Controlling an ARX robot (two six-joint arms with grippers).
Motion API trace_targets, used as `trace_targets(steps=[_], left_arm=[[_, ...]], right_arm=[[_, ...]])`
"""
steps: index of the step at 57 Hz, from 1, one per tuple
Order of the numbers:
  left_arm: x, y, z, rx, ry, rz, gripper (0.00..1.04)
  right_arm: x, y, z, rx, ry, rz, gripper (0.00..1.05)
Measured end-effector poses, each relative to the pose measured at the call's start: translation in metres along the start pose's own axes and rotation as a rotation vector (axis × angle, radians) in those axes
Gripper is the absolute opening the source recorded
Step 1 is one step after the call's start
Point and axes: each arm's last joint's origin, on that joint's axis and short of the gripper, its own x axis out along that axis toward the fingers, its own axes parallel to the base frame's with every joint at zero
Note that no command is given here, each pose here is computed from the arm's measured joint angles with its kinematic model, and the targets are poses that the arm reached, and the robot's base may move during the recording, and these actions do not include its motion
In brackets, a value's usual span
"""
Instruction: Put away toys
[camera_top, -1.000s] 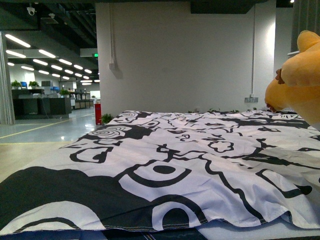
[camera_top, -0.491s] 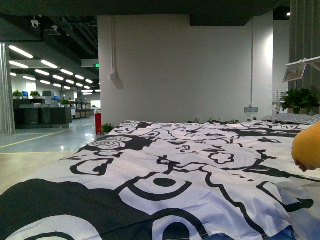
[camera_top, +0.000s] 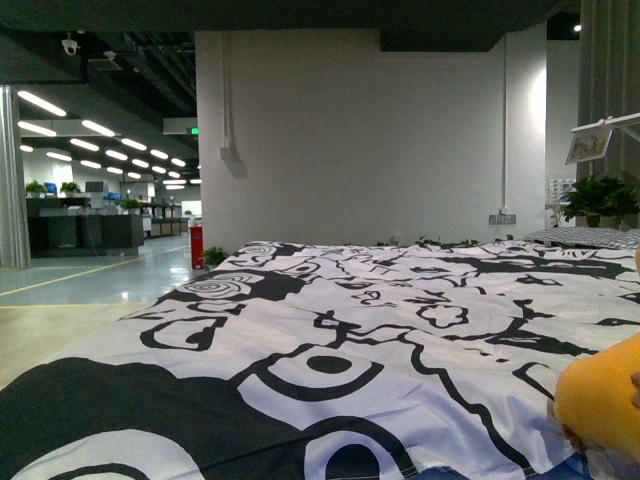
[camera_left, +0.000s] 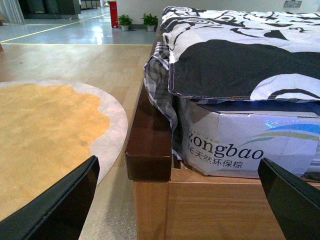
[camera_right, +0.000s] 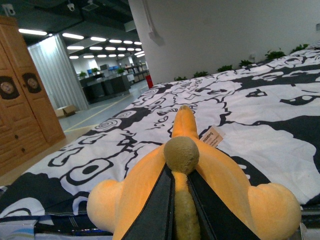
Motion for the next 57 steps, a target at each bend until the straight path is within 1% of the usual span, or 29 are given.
trace_targets(steps=[20,38,51,53,57], left_arm=[[0.0000,0.0000,0.0000,0.000,0.000,0.000,0.99],[0.0000,0.0000,0.0000,0.000,0.000,0.000,0.99],[0.0000,0.0000,0.0000,0.000,0.000,0.000,0.99],[0.0000,0.0000,0.0000,0.000,0.000,0.000,0.99],[0.0000,0.0000,0.0000,0.000,0.000,0.000,0.99]], right_arm=[[0.0000,-0.0012,-0.0011,-0.024,-0.001,-0.031,0.06],[0.0012,-0.0023,-0.0058,-0.048,0.021,-0.087,0.06],[0.0012,-0.0022,-0.0059,-0.060,0.021,-0.088,0.06],[0.0011,-0.0017,-0.0052,-0.085,0.048,-0.125,0.06],[-0.0016,0.0008,-0.0081,-0.141,0.153,-0.207,0.06]])
